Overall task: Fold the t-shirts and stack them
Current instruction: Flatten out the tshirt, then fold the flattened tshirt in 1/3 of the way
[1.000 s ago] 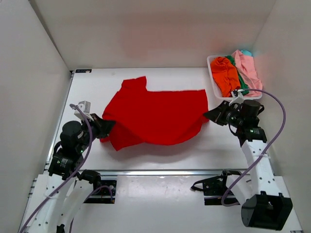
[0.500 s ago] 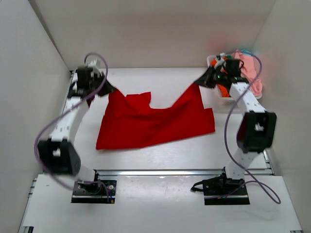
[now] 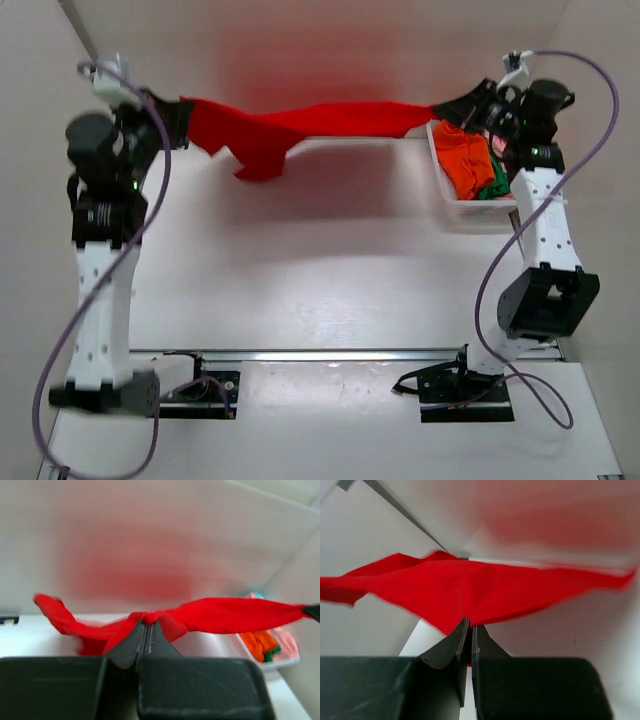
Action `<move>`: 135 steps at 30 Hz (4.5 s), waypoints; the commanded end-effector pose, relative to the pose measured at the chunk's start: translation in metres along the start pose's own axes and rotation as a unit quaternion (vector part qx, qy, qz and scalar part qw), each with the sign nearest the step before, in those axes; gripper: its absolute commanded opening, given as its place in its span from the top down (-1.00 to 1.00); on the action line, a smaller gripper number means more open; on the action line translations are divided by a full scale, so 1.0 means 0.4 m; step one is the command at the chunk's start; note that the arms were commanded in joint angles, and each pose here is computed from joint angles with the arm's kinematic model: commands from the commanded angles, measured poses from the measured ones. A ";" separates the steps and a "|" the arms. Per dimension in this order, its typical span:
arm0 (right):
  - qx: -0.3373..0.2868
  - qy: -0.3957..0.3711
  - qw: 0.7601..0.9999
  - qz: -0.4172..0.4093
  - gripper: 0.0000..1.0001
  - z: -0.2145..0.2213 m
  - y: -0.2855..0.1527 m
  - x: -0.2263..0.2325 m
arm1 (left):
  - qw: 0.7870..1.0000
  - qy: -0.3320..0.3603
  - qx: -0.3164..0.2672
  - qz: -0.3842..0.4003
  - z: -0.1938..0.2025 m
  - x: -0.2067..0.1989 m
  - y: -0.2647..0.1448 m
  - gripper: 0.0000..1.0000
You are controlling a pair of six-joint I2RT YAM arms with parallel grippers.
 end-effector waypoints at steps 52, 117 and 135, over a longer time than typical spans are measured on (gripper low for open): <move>0.117 0.240 0.917 0.296 1.00 0.665 -0.350 -0.224 | 0.956 -0.076 0.267 -0.090 0.610 -0.029 -0.277 1.00; 0.143 0.081 0.906 0.391 0.03 0.624 -0.259 -0.286 | 0.910 -0.096 0.389 -0.110 0.757 0.007 -0.223 0.00; 0.232 0.016 0.913 0.334 -0.07 0.665 -0.212 -0.281 | 0.895 -0.096 0.421 -0.112 0.848 -0.006 -0.199 -0.08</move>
Point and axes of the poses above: each gripper's point midway between its finger pads, its own y axis out along the fingers, its own x axis along the line the jaws close on, z = x × y, the point moved 10 cm from there along -y, back along the fingers, and after that the axes turned 10 degrees about y, right-handed, at the moved point
